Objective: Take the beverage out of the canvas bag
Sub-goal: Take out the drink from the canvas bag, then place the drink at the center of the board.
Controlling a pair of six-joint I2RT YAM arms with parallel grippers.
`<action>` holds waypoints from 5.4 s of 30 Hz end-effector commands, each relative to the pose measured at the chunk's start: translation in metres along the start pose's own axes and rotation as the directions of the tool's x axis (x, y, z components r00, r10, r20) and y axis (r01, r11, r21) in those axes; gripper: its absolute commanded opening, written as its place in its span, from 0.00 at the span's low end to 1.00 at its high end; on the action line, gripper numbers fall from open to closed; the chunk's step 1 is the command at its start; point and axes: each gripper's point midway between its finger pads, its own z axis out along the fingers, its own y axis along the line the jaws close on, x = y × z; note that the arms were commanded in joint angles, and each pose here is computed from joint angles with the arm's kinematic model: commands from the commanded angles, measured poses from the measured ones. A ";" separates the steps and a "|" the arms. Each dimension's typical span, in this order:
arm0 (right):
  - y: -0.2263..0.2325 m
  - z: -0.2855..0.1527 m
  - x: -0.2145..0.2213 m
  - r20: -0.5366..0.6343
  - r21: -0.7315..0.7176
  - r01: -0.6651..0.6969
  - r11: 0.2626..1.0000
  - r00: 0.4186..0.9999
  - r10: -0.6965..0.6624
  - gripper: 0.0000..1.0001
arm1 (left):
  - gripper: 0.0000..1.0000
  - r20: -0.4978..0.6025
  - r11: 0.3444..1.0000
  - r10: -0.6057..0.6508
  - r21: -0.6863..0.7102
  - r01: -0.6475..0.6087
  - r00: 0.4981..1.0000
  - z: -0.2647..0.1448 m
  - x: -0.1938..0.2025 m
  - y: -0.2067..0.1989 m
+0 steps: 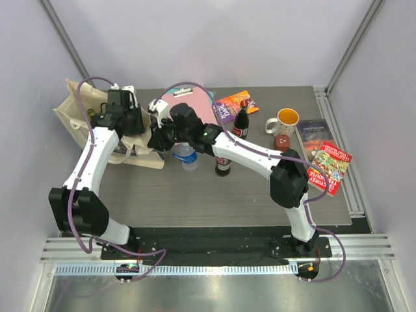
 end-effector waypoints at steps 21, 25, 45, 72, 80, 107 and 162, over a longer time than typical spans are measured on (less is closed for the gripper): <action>0.007 -0.083 -0.119 0.205 -0.112 0.266 0.958 0.949 -0.239 0.74 | 0.00 0.271 1.000 -0.005 0.009 0.003 0.963 -0.103 -0.107 -0.006; 0.017 -0.085 -0.130 0.254 -0.156 0.316 0.936 0.929 -0.271 0.85 | 0.00 0.302 1.000 -0.013 0.027 0.005 0.953 -0.119 -0.119 -0.010; 0.033 -0.036 -0.187 0.466 -0.072 0.392 0.917 0.826 -0.317 1.00 | 0.00 0.476 0.993 -0.074 0.118 0.020 0.876 -0.207 -0.150 -0.020; 0.042 0.000 -0.189 0.494 0.095 0.504 0.858 0.725 -0.480 0.59 | 0.00 0.552 0.954 -0.175 0.301 0.000 0.815 -0.269 -0.151 -0.045; 0.052 -0.011 -0.204 0.529 0.117 0.534 0.838 0.680 -0.507 0.17 | 0.00 0.561 0.938 -0.220 0.346 0.016 0.798 -0.279 -0.152 -0.049; 0.081 -0.126 -0.317 0.811 0.134 0.421 0.897 0.474 -0.343 0.05 | 0.84 0.712 0.925 -0.376 0.326 0.196 0.593 -0.330 -0.121 -0.003; -0.064 -0.442 -0.131 0.555 0.605 0.016 0.796 0.707 -0.437 0.04 | 0.93 0.561 0.919 -0.393 0.227 0.321 0.729 -0.202 -0.052 0.009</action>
